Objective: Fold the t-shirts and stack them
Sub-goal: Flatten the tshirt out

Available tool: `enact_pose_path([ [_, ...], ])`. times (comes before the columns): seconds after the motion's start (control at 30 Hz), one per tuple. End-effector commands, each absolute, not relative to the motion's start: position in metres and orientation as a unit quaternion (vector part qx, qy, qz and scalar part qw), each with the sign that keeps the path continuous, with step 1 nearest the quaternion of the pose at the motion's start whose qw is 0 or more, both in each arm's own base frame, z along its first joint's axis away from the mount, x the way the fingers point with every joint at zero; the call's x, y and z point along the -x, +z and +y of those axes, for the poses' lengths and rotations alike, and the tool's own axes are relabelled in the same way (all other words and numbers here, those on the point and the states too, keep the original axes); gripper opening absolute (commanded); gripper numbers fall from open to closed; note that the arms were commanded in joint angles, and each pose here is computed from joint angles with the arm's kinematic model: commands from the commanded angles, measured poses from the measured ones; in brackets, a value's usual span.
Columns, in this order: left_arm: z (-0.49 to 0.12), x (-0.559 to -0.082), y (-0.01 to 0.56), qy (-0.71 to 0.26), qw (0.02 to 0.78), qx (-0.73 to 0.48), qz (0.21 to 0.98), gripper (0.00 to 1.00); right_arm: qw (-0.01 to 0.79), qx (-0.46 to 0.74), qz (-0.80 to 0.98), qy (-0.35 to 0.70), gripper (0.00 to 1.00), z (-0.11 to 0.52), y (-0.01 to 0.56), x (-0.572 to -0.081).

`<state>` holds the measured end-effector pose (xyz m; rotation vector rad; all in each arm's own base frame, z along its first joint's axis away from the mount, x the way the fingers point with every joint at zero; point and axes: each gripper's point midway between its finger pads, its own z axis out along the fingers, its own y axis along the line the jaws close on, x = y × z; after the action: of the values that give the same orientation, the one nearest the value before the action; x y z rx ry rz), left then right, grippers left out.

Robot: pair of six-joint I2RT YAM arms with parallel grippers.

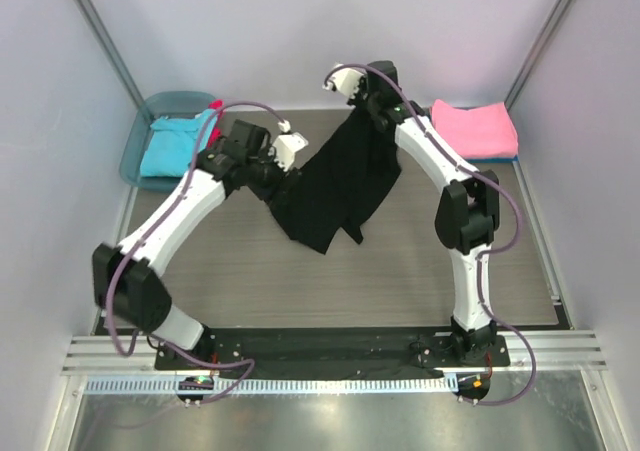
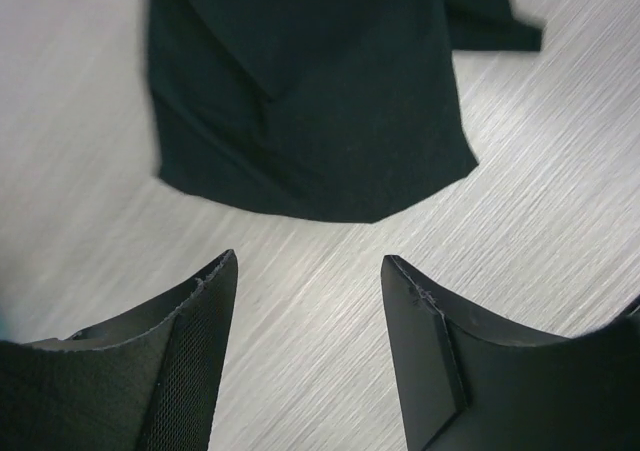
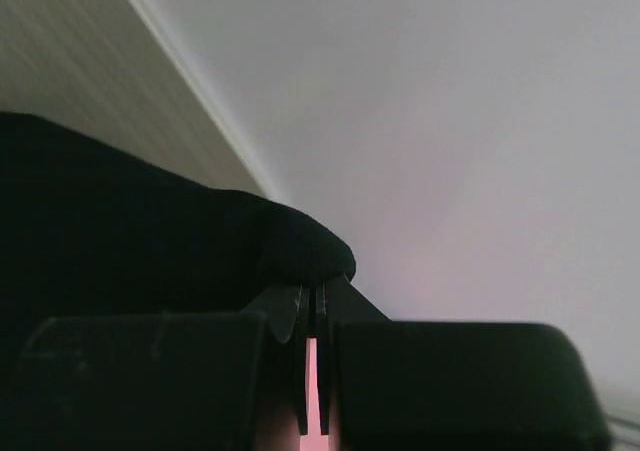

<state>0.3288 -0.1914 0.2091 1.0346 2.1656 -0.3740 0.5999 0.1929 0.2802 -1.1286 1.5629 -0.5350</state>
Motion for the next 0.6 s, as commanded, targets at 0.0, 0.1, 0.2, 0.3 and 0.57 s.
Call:
enact_pose_path([
  [0.0,-0.212,-0.341,0.190,-0.146,0.333,-0.402,0.840,0.61,0.601,0.402,0.645,-0.247,0.01,0.162,0.342,-0.607],
  [0.1,-0.233,-0.337,0.168,-0.142,0.308,-0.426,0.839,0.62,0.601,0.389,0.660,-0.230,0.01,0.147,0.331,-0.614],
  [0.2,-0.246,-0.338,0.136,-0.123,0.277,-0.446,0.842,0.63,0.589,0.377,0.678,-0.224,0.01,0.132,0.314,-0.617],
  [0.3,-0.247,-0.346,0.109,-0.105,0.254,-0.450,0.850,0.63,0.584,0.368,0.690,-0.215,0.01,0.124,0.307,-0.612],
  [0.57,-0.236,-0.369,0.055,-0.039,0.212,-0.454,0.865,0.55,0.587,0.359,0.698,-0.197,0.01,0.122,0.307,-0.599],
])
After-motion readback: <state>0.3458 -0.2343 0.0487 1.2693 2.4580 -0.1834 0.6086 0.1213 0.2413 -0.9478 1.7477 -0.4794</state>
